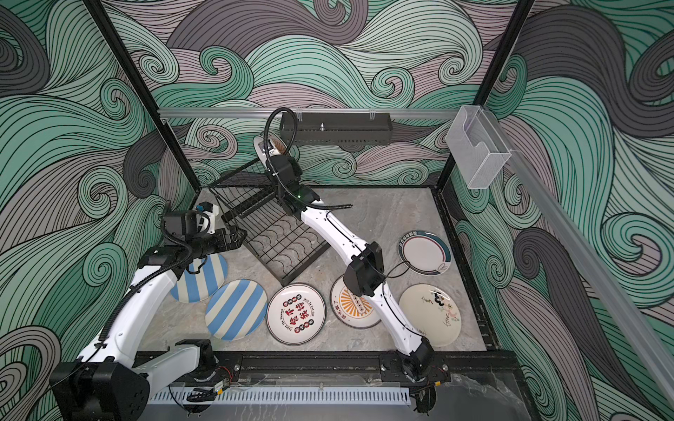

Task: Load plates into a dish rack
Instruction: Place the plate on the dish rack.

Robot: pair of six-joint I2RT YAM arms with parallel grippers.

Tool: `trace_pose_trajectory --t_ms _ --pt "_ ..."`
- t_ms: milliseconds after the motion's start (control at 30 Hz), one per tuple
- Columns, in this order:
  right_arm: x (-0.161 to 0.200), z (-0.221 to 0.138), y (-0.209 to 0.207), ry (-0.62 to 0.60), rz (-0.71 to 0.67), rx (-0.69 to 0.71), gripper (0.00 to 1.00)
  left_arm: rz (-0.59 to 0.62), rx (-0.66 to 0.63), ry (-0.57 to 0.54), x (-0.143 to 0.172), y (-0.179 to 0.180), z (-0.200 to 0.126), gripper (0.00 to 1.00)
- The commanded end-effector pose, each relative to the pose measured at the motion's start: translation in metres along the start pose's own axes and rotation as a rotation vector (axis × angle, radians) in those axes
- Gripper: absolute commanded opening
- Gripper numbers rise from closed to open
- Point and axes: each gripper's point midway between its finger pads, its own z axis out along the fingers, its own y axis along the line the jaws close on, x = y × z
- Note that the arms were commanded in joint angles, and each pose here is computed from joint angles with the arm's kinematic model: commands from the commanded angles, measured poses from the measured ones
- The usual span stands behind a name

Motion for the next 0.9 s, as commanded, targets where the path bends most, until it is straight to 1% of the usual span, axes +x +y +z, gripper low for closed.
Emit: trace_pose_trajectory --t_ms 0,33,67,100,133,267,333,400,500,533,567,667,733,867 --pt "-0.026 -0.009 -0.019 -0.051 0.058 0.024 0.25 0.009 0.004 0.002 -0.002 0.0 0.001 0.99" --pt "-0.028 -0.01 -0.02 -0.052 0.062 0.022 0.27 0.01 0.006 -0.001 -0.002 0.0 0.0 0.99" --pt "-0.03 -0.012 -0.021 -0.053 0.062 0.019 0.35 0.011 0.005 -0.001 -0.002 0.0 0.0 0.99" --pt "-0.031 -0.013 -0.022 -0.053 0.065 0.014 0.39 0.012 0.007 -0.001 -0.002 0.0 0.0 0.99" --pt "-0.034 -0.015 -0.024 -0.055 0.072 0.009 0.4 0.015 0.008 -0.002 -0.002 -0.001 0.0 0.98" --pt "-0.041 -0.025 -0.026 -0.048 0.098 -0.036 0.57 0.024 0.007 -0.008 -0.003 -0.001 -0.001 0.99" --pt "-0.044 -0.03 -0.026 -0.042 0.107 -0.067 0.6 0.025 0.006 -0.011 -0.004 -0.001 -0.001 0.99" --pt "-0.045 -0.036 -0.026 -0.032 0.113 -0.093 0.69 0.025 0.007 -0.01 -0.003 -0.001 -0.002 0.98" --pt "-0.05 -0.045 -0.033 -0.021 0.107 -0.104 0.73 0.03 0.008 -0.011 -0.004 -0.001 -0.002 0.99" --pt "-0.052 -0.047 -0.036 -0.022 0.107 -0.102 0.77 0.03 0.007 -0.013 -0.004 -0.001 -0.003 0.99" --pt "-0.05 -0.05 -0.036 -0.005 0.094 -0.107 0.78 0.03 0.007 -0.014 -0.004 -0.001 -0.003 0.98" --pt "-0.053 -0.057 -0.046 0.007 0.077 -0.105 0.91 0.034 0.003 -0.017 -0.005 -0.001 -0.004 0.99" --pt "-0.053 -0.062 -0.052 0.018 0.067 -0.106 0.94 0.036 0.0 -0.02 -0.005 -0.001 -0.005 0.99" --pt "-0.045 -0.078 -0.06 0.056 0.056 -0.131 0.95 0.038 0.003 -0.019 -0.006 -0.002 -0.006 0.99"
